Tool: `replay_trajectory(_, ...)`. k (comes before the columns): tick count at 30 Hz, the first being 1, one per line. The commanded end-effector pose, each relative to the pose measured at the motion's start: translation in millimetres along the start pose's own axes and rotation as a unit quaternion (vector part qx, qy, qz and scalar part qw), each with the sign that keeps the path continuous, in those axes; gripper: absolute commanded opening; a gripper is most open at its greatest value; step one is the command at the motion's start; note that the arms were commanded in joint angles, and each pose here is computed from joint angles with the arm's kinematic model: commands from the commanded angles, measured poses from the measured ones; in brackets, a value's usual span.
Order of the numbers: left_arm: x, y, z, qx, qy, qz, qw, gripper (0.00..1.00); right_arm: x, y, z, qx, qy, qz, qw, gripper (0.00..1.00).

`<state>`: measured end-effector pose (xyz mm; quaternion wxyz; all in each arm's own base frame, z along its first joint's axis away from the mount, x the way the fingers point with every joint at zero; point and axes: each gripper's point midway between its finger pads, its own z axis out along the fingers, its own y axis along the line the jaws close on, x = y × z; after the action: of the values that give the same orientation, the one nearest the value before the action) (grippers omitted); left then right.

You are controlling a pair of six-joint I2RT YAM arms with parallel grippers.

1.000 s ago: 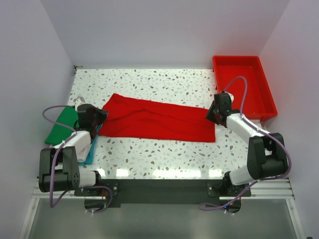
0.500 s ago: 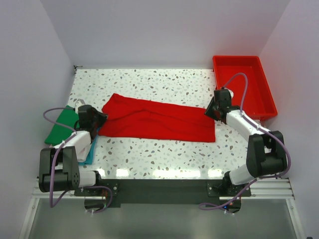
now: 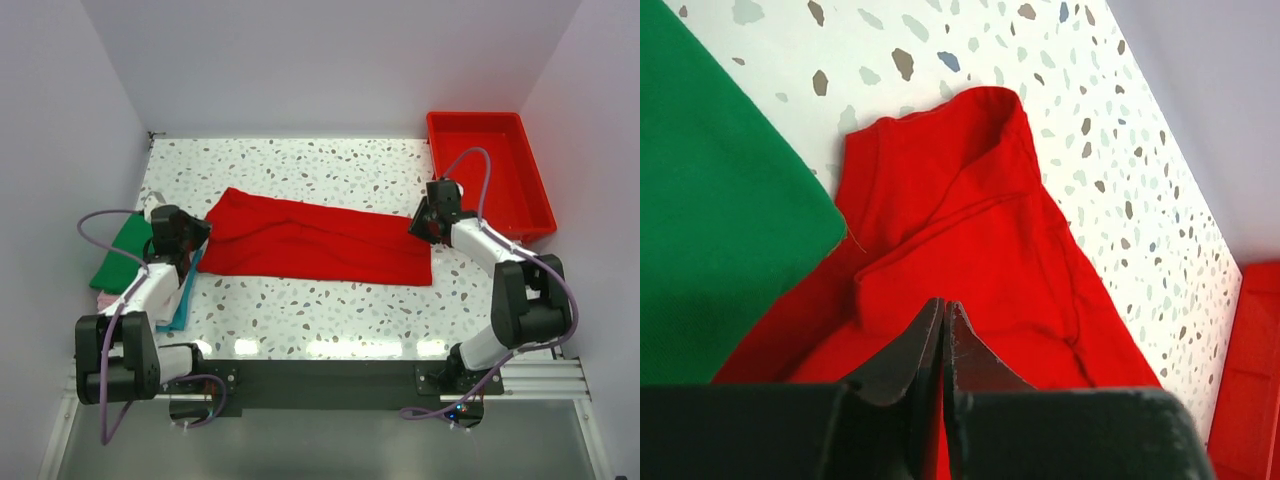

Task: Fold and stack the t-shirts
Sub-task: Fold the tshirt

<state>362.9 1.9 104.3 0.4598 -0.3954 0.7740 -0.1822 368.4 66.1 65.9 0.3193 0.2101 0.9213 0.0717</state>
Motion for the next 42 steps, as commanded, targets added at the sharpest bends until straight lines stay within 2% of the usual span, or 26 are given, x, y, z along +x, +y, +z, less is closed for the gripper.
replay_trajectory(1,-18,-20,-2,0.024,-0.022,0.022,0.999,0.08,-21,16,-3,-0.020,-0.020,-0.015,0.999,0.35)
replay_trajectory(3,-15,-32,5,0.033,-0.013,0.040,0.999,0.14,-26,20,-4,-0.023,-0.023,-0.018,0.999,0.35)
replay_trajectory(4,-8,-31,15,0.026,0.001,0.047,0.999,0.20,-26,21,-3,-0.023,-0.021,-0.019,0.999,0.35)
replay_trajectory(6,-11,-56,24,0.044,0.002,0.065,0.997,0.29,-30,29,-4,-0.030,-0.025,-0.023,0.999,0.35)
replay_trajectory(7,-15,-60,30,0.043,-0.001,0.070,0.997,0.39,-29,30,-2,-0.029,-0.021,-0.024,0.999,0.35)
replay_trajectory(8,-10,-82,42,0.052,0.004,0.093,0.994,0.43,-32,35,-2,-0.033,-0.025,-0.026,0.999,0.35)
replay_trajectory(10,0,-76,64,0.014,0.026,0.117,0.993,0.52,-31,38,0,-0.032,-0.020,-0.030,0.999,0.35)
replay_trajectory(11,-16,-93,70,0.010,0.004,0.128,0.992,0.53,-32,41,0,-0.036,-0.021,-0.034,0.999,0.35)
replay_trajectory(13,-10,-85,87,-0.018,0.016,0.142,0.990,0.56,-33,42,1,-0.035,-0.021,-0.036,0.999,0.36)
replay_trajectory(19,-13,-70,121,-0.094,0.024,0.167,0.981,0.55,-39,46,1,-0.036,-0.025,-0.040,0.998,0.35)
replay_trajectory(28,3,-52,142,-0.127,0.037,0.155,0.979,0.54,-49,49,-4,-0.034,-0.035,-0.041,0.998,0.36)
replay_trajectory(37,12,-65,158,-0.082,0.041,0.147,0.985,0.53,-55,48,-11,-0.028,-0.042,-0.046,0.998,0.36)
replay_trajectory(42,14,-70,162,-0.065,0.042,0.148,0.986,0.46,-54,44,-15,-0.022,-0.040,-0.051,0.998,0.36)
